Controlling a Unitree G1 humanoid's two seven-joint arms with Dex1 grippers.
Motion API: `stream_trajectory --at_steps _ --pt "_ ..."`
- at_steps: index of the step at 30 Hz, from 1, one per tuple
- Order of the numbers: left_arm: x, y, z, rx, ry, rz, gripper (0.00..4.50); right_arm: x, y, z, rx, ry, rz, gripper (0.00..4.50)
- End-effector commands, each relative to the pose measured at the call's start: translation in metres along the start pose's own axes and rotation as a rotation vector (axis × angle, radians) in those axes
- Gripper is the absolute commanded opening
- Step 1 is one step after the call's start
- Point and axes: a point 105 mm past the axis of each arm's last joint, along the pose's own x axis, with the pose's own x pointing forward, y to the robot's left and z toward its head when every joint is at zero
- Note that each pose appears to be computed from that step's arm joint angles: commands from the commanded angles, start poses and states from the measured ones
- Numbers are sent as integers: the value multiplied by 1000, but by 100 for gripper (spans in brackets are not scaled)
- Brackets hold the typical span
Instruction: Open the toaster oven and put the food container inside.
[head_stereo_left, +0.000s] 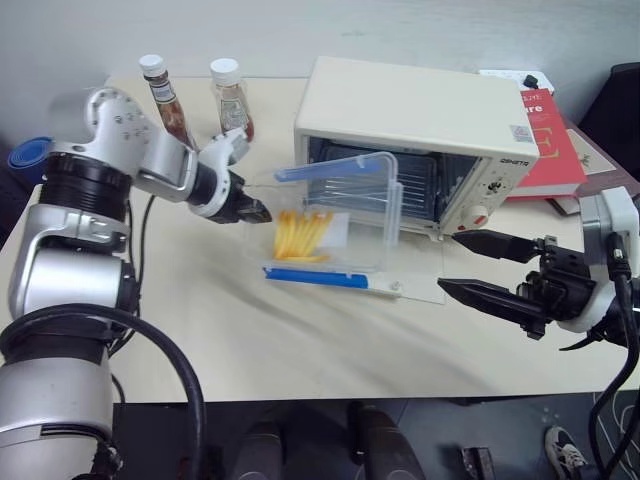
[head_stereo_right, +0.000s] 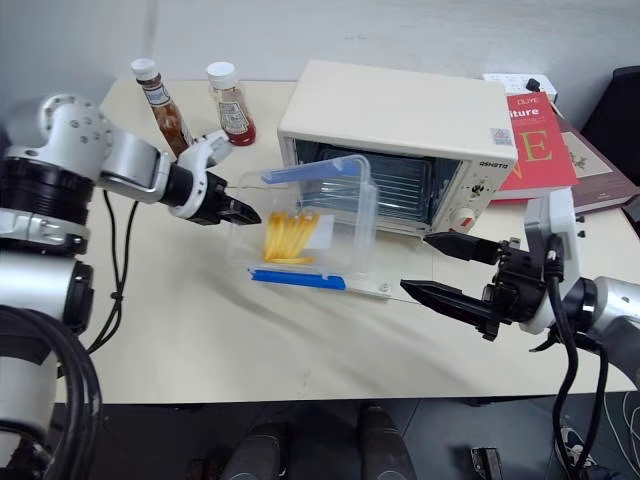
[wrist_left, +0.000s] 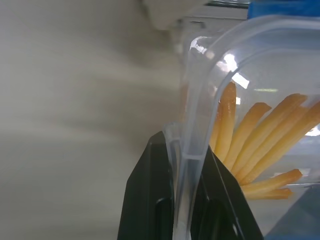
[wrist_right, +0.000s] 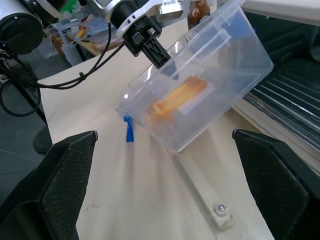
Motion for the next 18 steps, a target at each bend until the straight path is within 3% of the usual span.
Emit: stream_trajectory --at_steps 1,12,18 --pt "-4 -15 12 43 -22 -15 3 -2 7 8 -54 -25 -13 450" --pt "26 -27 14 36 26 31 3 1 8 -7 -37 -59 -77 450" --pt "34 -28 18 14 5 50 193 -1 6 -11 -32 -63 -106 450"
